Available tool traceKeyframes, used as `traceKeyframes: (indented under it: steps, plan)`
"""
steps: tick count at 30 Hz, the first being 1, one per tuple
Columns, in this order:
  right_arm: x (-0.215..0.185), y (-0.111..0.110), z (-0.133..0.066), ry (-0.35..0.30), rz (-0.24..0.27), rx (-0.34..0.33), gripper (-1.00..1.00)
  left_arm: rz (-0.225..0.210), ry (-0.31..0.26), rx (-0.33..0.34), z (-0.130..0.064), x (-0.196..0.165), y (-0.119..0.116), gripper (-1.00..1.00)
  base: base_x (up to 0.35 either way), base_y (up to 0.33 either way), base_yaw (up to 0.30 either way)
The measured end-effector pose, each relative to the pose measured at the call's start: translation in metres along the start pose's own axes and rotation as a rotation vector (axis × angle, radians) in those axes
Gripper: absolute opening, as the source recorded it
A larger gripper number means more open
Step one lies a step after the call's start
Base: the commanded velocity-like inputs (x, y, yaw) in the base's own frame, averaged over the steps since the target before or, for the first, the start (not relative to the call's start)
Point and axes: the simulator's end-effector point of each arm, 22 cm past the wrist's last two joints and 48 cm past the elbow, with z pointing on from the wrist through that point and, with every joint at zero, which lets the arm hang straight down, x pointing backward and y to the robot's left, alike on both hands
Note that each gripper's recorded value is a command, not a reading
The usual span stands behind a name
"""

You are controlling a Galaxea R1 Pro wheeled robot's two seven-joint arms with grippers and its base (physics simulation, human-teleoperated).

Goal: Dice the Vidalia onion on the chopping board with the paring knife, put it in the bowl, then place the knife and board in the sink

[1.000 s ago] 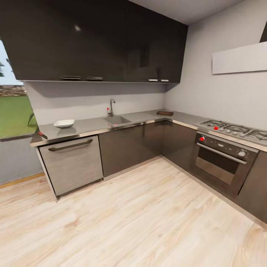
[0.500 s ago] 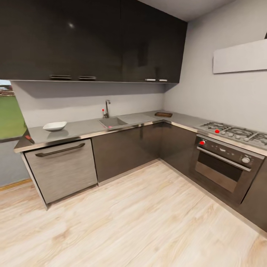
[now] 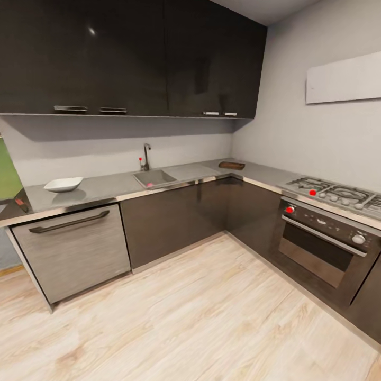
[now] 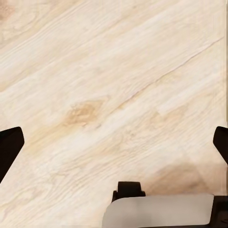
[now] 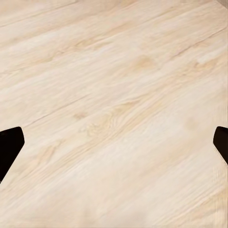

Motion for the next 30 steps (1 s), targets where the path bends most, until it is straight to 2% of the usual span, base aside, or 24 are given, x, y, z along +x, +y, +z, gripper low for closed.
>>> traceKeyframes:
  steps: [30]
  plan:
    - [0.0002, 0.0016, -0.0001, 0.0, 0.002, -0.001, 1.0, -0.001, 0.001, 0.001, 0.0, 0.0003, -0.0011, 1.0, 0.285, -0.145, 0.0]
